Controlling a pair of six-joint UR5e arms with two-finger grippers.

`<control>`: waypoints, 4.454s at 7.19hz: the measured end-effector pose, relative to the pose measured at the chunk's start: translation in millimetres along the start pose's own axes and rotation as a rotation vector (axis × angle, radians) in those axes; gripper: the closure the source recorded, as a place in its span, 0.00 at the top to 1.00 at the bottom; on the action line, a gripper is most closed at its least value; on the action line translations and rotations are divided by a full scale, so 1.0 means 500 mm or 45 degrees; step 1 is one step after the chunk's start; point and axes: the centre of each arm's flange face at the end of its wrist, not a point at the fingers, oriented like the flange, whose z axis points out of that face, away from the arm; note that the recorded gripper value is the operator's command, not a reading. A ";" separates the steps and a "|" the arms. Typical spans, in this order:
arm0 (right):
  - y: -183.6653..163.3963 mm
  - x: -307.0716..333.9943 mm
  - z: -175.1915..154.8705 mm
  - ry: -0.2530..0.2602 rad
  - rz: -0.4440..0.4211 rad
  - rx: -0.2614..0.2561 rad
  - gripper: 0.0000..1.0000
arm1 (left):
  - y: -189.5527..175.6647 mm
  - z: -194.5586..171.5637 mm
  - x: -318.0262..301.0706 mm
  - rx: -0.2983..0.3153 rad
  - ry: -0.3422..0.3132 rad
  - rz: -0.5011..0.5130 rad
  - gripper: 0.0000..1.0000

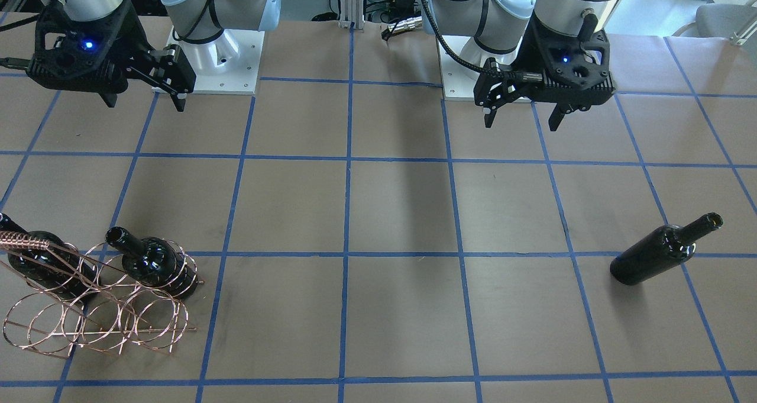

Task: Place wine into wine basket
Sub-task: 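Move the left gripper down over the neck of the lying black bottle, then close the left gripper on the black bottle's neck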

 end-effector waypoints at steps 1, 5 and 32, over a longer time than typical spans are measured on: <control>-0.001 0.000 0.001 0.000 -0.001 -0.001 1.00 | -0.009 0.002 -0.045 0.017 -0.005 0.040 1.00; -0.002 -0.001 0.002 -0.003 0.000 0.001 1.00 | -0.050 0.046 -0.350 0.145 0.014 0.175 1.00; 0.006 -0.001 -0.030 -0.017 0.004 0.093 1.00 | -0.055 0.299 -0.677 0.262 0.032 -0.204 0.51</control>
